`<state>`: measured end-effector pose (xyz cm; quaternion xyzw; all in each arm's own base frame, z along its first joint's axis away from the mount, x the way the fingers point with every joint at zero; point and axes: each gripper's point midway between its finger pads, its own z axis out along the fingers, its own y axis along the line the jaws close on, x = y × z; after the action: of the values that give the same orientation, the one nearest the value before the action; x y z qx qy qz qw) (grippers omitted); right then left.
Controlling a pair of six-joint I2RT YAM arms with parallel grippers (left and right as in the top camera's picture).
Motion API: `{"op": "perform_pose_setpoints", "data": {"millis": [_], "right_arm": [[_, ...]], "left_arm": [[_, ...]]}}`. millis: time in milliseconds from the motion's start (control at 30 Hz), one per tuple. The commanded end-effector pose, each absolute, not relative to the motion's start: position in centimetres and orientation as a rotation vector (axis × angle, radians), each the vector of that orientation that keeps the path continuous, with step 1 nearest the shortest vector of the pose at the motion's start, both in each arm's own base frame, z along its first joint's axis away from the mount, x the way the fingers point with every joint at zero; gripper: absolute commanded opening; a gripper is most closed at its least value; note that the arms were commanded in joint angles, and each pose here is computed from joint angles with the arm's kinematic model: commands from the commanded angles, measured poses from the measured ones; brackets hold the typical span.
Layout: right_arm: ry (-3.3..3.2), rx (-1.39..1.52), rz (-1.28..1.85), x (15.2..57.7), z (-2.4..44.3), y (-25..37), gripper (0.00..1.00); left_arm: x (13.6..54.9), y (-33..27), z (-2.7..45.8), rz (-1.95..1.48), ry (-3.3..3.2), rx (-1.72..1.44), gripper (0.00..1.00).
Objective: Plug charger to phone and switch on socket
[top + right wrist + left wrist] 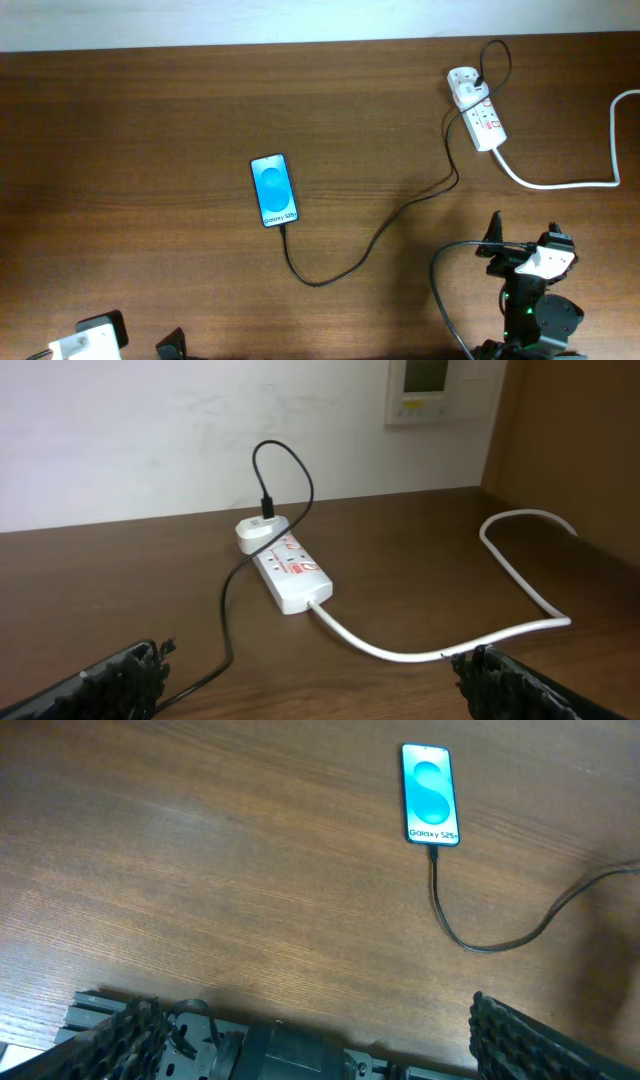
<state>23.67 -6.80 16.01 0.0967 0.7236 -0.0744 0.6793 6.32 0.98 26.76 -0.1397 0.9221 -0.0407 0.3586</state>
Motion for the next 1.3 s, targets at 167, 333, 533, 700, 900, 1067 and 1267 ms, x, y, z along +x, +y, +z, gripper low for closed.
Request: {"op": "perform_pose_setpoints", "data": {"millis": [167, 333, 533, 700, 900, 1067, 1267], "right_arm": [[1.624, 0.232, -0.176, 23.5, 15.9, -7.1, 0.98], [1.625, 0.267, -0.211, 23.3, 15.7, -7.8, 0.98], [1.624, 0.267, -0.212, 23.3, 15.7, -7.8, 0.98], [1.626, 0.267, -0.211, 23.3, 15.7, -7.8, 0.98], [1.626, 0.267, -0.211, 23.3, 15.7, -7.8, 0.98], [1.626, 0.267, -0.211, 23.3, 15.7, -7.8, 0.98], [1.626, 0.267, -0.211, 23.3, 15.7, -7.8, 0.98]], "left_arm": [[6.3, 1.2, 26.8, -0.097, 2.369, -0.387, 0.99], [6.3, 1.2, 26.8, -0.097, 2.369, -0.387, 0.99], [6.3, 1.2, 26.8, -0.097, 2.369, -0.387, 0.99], [6.3, 1.2, 26.8, -0.097, 2.369, -0.387, 0.99], [6.3, 1.2, 26.8, -0.097, 2.369, -0.387, 0.99], [6.3, 1.2, 26.8, -0.097, 2.369, -0.387, 0.99], [7.0, -0.4, 27.5, -0.216, 2.345, -0.313, 0.99]]}}
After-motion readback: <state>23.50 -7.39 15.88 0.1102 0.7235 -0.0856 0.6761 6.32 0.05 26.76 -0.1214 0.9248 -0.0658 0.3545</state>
